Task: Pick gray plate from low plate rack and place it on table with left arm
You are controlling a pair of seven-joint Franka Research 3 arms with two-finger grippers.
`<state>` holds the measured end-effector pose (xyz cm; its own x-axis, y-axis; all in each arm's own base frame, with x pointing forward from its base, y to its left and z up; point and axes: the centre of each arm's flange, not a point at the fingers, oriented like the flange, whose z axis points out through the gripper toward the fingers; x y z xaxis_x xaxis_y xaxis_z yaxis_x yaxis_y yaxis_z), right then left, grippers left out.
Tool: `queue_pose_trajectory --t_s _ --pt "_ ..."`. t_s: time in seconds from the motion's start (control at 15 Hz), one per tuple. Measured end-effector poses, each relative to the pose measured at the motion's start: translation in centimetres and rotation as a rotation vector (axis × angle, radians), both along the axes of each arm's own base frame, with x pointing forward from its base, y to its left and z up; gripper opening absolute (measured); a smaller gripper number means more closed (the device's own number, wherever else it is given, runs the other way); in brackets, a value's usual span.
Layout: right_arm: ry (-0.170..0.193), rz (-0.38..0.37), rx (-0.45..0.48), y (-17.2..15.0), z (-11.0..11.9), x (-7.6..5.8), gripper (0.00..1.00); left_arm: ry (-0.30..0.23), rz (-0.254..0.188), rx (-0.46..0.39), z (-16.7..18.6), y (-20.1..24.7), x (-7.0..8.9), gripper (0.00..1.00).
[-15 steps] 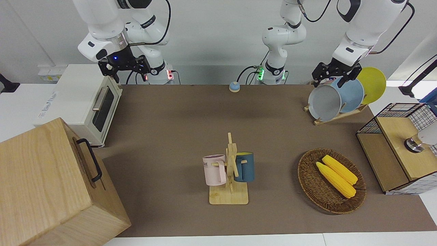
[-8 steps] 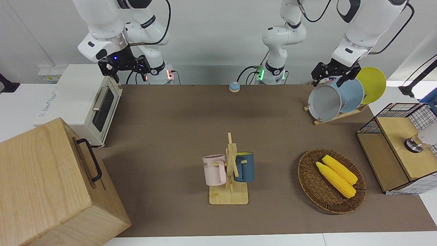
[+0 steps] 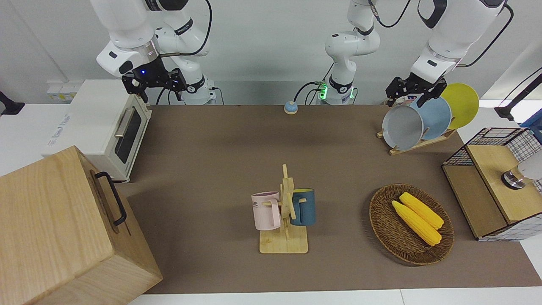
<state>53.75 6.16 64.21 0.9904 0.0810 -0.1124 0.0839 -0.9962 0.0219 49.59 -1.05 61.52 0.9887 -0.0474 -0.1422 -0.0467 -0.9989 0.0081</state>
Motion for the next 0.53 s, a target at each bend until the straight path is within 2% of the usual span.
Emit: queue_pose_trajectory --t_s 0.27,0.53 --pt "0.000 0.000 0.000 0.0 0.0 0.0 0.99 -0.023 0.005 0.008 -0.4 -0.1 -2.7 0.99" --pt "0.000 0.000 0.000 0.0 0.0 0.0 0.99 -0.053 0.007 0.017 -1.7 -0.2 -4.8 0.99"
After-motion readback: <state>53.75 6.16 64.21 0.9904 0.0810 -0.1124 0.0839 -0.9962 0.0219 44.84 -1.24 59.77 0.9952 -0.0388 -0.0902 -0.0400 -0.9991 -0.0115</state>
